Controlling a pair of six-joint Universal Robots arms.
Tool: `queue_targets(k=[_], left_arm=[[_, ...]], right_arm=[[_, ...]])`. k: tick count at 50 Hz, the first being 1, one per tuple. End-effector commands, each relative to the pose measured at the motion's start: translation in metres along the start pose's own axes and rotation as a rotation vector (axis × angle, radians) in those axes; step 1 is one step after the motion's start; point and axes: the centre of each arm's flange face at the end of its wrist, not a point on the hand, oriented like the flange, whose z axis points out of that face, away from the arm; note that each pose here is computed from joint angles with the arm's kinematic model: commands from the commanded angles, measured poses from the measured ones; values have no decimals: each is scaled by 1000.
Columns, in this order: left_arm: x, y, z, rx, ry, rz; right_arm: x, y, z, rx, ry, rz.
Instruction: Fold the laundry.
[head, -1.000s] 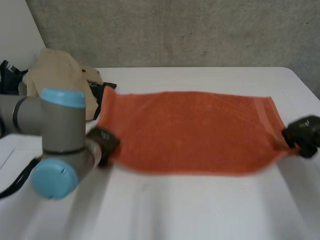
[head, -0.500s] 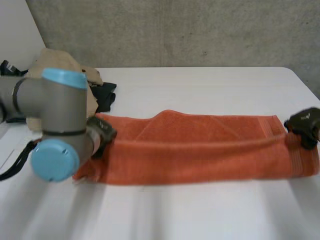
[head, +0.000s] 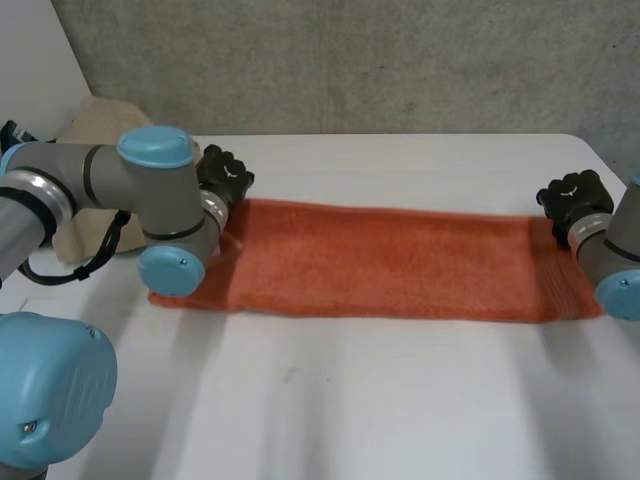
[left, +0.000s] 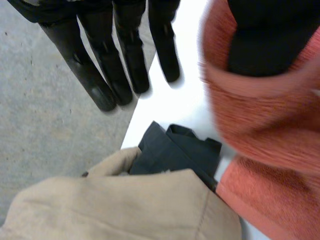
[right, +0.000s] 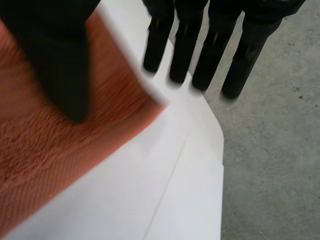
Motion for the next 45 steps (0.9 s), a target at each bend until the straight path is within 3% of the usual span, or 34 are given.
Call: queue_targets(k=[1, 12, 19, 24, 29, 33, 45], left_arm=[[6, 3, -3, 5, 13, 27], [-16, -2, -31, -43, 43, -36], [-5, 6, -37, -33, 132, -84], [-6, 25, -17, -49, 111, 53], [-34, 28, 19, 16, -93, 266], [-35, 24, 25, 61, -139, 327], [-7, -3, -6, 182, 54, 133]], right_arm=[[-7, -4, -5, -47, 0, 31], [-8, -17, -33, -63, -73, 111], [-18, -21, -50, -56, -127, 110], [-23, -22, -58, -52, -152, 107], [-27, -26, -63, -45, -166, 101], [-27, -28, -66, -37, -169, 93], [-29, -27, -68, -24, -202, 94]])
